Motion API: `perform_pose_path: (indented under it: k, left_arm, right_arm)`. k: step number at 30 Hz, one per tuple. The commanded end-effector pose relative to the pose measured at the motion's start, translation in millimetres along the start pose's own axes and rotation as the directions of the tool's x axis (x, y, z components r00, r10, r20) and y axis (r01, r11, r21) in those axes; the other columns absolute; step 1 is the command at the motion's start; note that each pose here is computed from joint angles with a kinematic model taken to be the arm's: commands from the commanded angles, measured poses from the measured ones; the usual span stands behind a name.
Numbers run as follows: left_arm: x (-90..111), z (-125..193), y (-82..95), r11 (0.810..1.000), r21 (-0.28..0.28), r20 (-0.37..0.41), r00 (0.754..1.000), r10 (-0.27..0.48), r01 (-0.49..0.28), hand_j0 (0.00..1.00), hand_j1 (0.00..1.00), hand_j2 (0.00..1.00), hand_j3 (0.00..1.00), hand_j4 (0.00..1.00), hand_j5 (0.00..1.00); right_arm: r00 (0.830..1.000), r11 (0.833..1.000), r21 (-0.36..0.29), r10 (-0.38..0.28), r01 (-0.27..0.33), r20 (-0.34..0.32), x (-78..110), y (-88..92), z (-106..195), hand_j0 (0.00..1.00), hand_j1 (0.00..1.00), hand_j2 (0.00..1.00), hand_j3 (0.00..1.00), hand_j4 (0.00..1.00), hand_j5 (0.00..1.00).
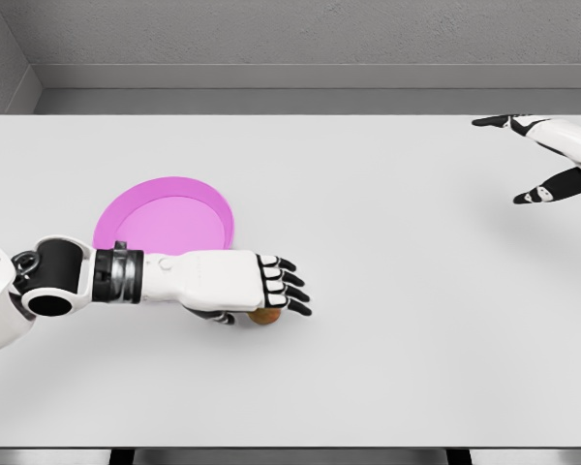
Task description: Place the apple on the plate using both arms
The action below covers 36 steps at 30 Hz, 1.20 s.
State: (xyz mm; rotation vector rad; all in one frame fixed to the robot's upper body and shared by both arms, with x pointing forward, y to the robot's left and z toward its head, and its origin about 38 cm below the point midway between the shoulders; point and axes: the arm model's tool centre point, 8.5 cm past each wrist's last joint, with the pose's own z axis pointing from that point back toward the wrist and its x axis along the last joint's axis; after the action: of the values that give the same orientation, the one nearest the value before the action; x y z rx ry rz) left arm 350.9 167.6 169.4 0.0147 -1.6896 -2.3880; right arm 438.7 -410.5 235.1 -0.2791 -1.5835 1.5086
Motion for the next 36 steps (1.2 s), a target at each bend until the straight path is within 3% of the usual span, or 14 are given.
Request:
perform_pose_path:
  k: [1,5,9,17,28,33,36]
  left_arm:
    - [-2.5,1.2,-0.6,1.000,-0.002,-0.009,1.000,0.002,-0.002,0.93,0.93,0.93,0.93,0.93,0.93]
    - [-3.7,1.5,-3.0,1.000,-0.014,-0.016,1.000,-0.008,0.007,0.92,0.92,0.92,0.92,0.92,0.92]
    - [-14.2,3.6,-8.6,1.000,-0.026,-0.045,0.999,0.007,-0.008,0.92,0.92,0.92,0.92,0.92,0.92]
    - [-10.1,-12.2,-5.2,1.000,-0.001,-0.016,1.000,0.010,-0.010,0.87,0.87,0.87,0.87,0.87,0.87]
    - [-12.3,-12.2,-10.6,1.000,-0.020,-0.027,1.000,0.002,-0.003,0.87,0.87,0.87,0.87,0.87,0.87]
    - [-11.0,-14.4,-18.5,0.999,-0.043,-0.022,1.000,0.009,-0.010,0.77,0.77,0.77,0.77,0.77,0.77]
    - [-10.7,-14.6,-18.3,0.999,-0.044,-0.021,1.000,0.008,-0.009,0.76,0.76,0.76,0.76,0.76,0.76]
  right_arm:
    - [1.000,1.000,-0.002,-0.002,0.002,-0.003,-0.3,-1.9,2.3,1.00,1.00,1.00,1.00,1.00,1.00]
    - [1.000,1.000,0.025,-0.014,0.014,0.000,0.6,12.7,3.6,1.00,1.00,1.00,1.00,1.00,1.00]
    - [1.000,1.000,0.028,0.004,-0.003,-0.022,-2.1,5.4,13.2,1.00,1.00,1.00,1.00,1.00,1.00]
    - [0.999,0.999,0.040,0.018,-0.017,-0.028,-2.1,6.6,12.0,1.00,1.00,1.00,1.00,1.00,1.00]
    - [0.999,0.998,0.030,0.051,-0.051,0.013,11.9,-2.8,6.0,1.00,1.00,1.00,1.00,1.00,1.00]
    - [0.999,0.998,0.031,0.051,-0.052,0.015,12.6,-2.4,5.7,1.00,1.00,1.00,1.00,1.00,1.00]
    - [0.998,0.998,0.032,0.053,-0.054,0.015,12.9,-2.8,6.0,1.00,1.00,1.00,1.00,1.00,1.00]
